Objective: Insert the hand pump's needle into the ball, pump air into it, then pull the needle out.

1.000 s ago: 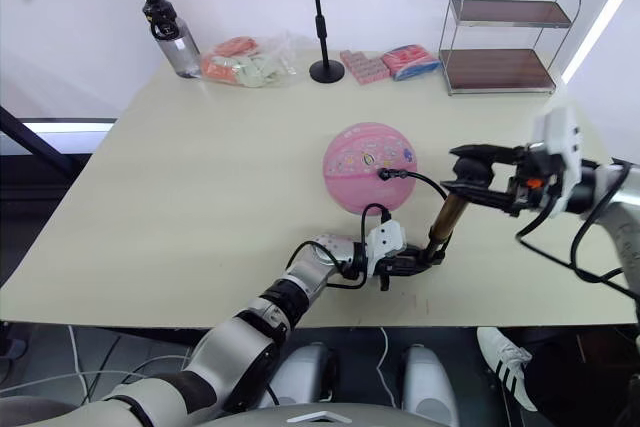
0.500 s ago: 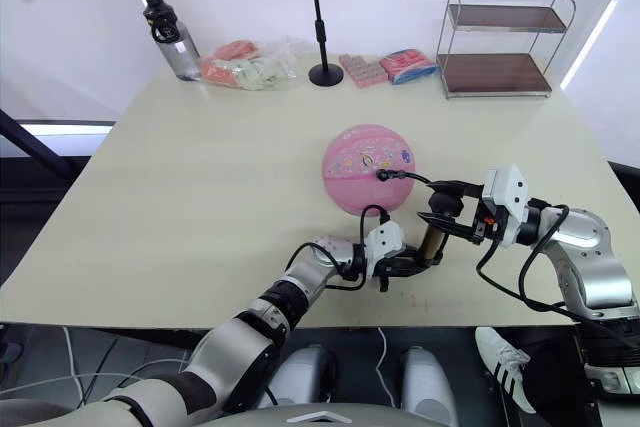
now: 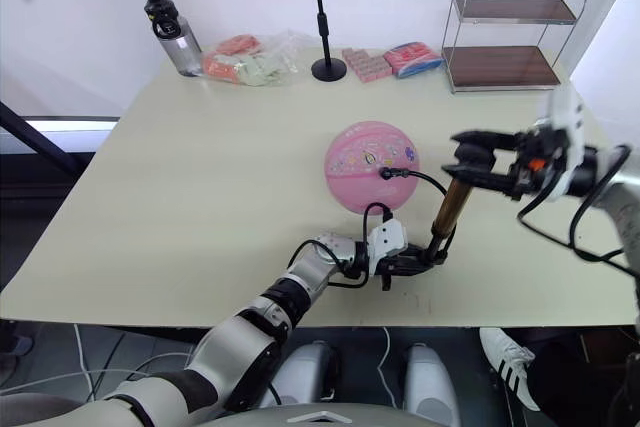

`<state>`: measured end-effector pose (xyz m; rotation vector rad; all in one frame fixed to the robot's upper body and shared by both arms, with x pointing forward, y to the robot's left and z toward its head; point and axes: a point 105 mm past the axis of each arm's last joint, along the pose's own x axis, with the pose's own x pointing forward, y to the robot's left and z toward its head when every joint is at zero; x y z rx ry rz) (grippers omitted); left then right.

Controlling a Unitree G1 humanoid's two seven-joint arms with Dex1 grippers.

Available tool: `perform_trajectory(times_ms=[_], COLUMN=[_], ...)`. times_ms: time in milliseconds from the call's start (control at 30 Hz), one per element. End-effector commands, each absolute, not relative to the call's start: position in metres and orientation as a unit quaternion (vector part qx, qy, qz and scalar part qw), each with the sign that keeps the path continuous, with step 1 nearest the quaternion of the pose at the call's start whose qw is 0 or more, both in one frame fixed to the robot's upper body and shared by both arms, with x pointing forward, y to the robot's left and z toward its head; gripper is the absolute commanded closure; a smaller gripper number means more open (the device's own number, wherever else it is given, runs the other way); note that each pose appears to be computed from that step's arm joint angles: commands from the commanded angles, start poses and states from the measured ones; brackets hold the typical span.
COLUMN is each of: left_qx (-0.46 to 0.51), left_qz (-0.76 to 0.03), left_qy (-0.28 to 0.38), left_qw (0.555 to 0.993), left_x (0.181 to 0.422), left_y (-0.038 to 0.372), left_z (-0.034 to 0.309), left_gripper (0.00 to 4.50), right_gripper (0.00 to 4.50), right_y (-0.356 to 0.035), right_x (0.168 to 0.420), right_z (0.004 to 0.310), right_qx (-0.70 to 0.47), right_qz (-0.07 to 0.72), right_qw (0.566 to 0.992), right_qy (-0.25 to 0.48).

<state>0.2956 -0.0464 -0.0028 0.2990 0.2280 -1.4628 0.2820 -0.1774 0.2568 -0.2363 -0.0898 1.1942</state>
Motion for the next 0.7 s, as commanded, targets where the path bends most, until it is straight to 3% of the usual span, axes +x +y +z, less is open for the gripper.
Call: perform_trajectory(times_ms=[33, 133, 233, 433, 700], left_qx=[0.139, 0.14, 0.141, 0.143, 0.141], left_qz=[-0.652, -0.652, -0.651, -0.652, -0.652], left_qy=[0.194, 0.194, 0.194, 0.192, 0.192], left_qw=[0.72, 0.72, 0.72, 0.719, 0.72], left_x=[0.279, 0.279, 0.279, 0.278, 0.279], left_y=[-0.023, -0.024, -0.024, -0.025, -0.026], left_z=[-0.045, -0.046, -0.046, -0.046, -0.045], left_gripper=[3.5, 3.5, 3.5, 3.5, 3.5], right_gripper=[2.34, 2.34, 2.34, 2.34, 2.34], right_y=[-0.18, -0.181, -0.181, -0.183, -0.183], right_x=[0.267, 0.261, 0.261, 0.27, 0.278], right_z=[0.302, 0.325, 0.327, 0.259, 0.195], right_qx=[-0.115, -0.121, -0.123, -0.131, -0.129], right_qz=[0.568, 0.571, 0.57, 0.565, 0.557], right_qw=[0.809, 0.805, 0.805, 0.814, 0.821], right_qy=[-0.098, -0.112, -0.107, -0.027, 0.002])
